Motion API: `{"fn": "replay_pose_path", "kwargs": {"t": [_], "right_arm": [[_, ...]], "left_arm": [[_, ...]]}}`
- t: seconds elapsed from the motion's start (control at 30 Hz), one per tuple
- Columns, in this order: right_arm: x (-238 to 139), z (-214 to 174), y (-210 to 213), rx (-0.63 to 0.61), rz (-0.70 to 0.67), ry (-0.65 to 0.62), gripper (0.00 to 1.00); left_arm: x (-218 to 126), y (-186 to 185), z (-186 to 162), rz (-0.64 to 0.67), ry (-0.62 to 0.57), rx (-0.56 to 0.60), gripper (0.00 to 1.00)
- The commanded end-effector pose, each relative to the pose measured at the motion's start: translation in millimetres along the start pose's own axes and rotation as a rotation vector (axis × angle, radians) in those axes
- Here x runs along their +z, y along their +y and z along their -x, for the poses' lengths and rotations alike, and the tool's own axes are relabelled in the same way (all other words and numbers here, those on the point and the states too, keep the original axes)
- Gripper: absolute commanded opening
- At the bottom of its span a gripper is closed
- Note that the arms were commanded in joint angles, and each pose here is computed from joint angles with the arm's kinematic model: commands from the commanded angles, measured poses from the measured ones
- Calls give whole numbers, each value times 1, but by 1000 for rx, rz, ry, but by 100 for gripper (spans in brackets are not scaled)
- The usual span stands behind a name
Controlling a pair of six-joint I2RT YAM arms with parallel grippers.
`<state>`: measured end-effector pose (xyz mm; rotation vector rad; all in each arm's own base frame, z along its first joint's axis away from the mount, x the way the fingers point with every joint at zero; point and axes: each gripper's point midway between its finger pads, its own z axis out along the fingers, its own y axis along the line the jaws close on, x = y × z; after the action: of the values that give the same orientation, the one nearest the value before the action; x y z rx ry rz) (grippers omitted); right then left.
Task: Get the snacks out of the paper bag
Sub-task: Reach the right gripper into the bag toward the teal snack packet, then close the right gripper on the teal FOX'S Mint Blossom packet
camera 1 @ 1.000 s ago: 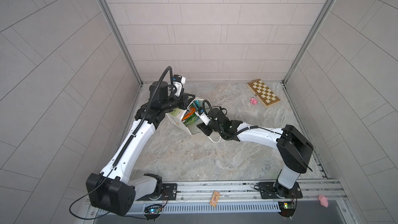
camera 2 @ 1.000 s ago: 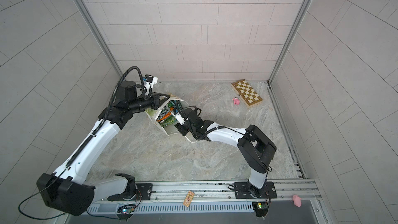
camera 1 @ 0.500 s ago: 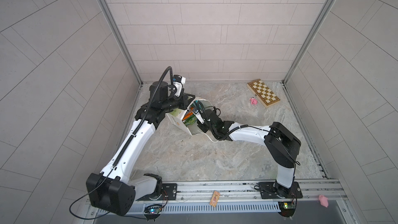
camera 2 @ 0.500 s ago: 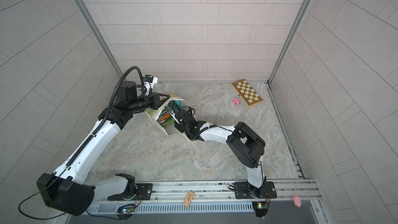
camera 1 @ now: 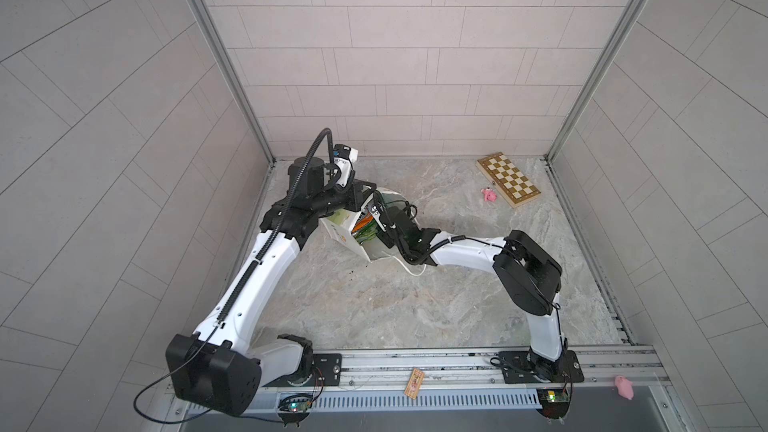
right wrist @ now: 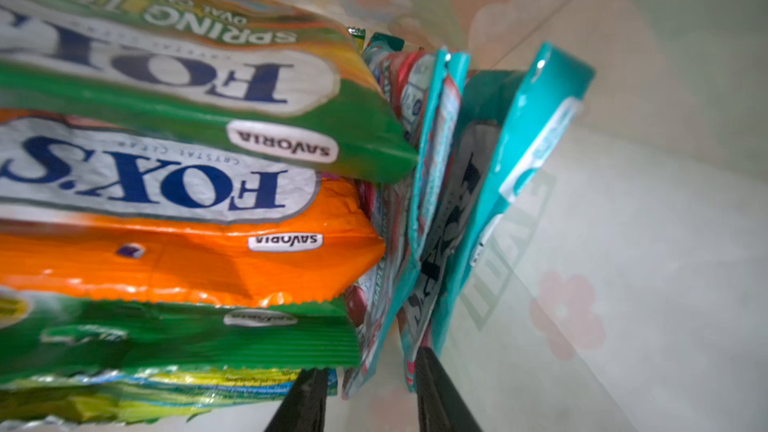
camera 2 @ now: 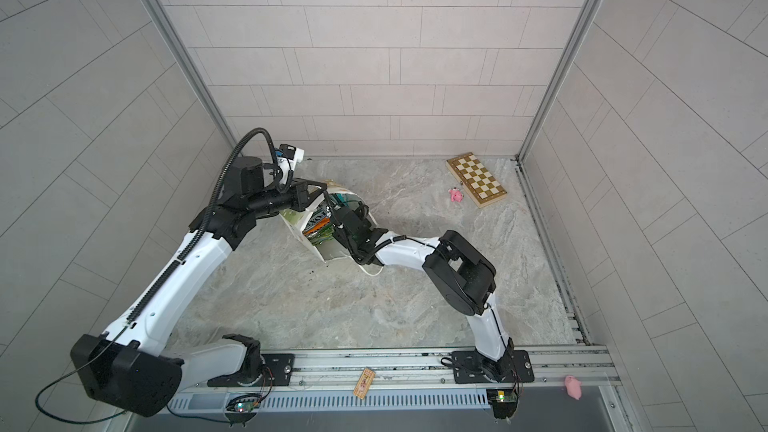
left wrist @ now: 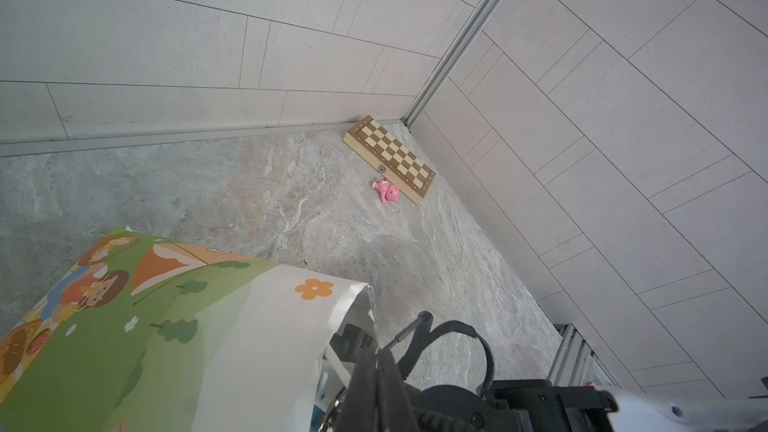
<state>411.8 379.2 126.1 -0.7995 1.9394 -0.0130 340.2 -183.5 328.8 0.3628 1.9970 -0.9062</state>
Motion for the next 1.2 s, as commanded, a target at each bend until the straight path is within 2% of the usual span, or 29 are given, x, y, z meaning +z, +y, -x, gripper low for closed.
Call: {"fn": "replay_pose_path", "kwargs": {"t": [0.0,0.23,0.43,0.5,0.7,1.17], "right_arm": [[8,-3,-5,14,-23,27,40],[21,-6,-5,39,-19,53,42],[30,-10,1,45,0,67,41],[33,-11,3,47,14,75,35],[28,-5,6,53,53,48,1],[-13,9,2,99,130,-40,0]], "left_arm": [[-7,-10,3,-24,-24,31,0],[-8,-11,4,-25,-27,35,0],[-8,-12,4,-28,-29,37,0],[-8,-11,4,-25,-28,36,0],[-9,-9,5,-14,-31,37,0],[-10,20,0,150,-27,17,0]]}}
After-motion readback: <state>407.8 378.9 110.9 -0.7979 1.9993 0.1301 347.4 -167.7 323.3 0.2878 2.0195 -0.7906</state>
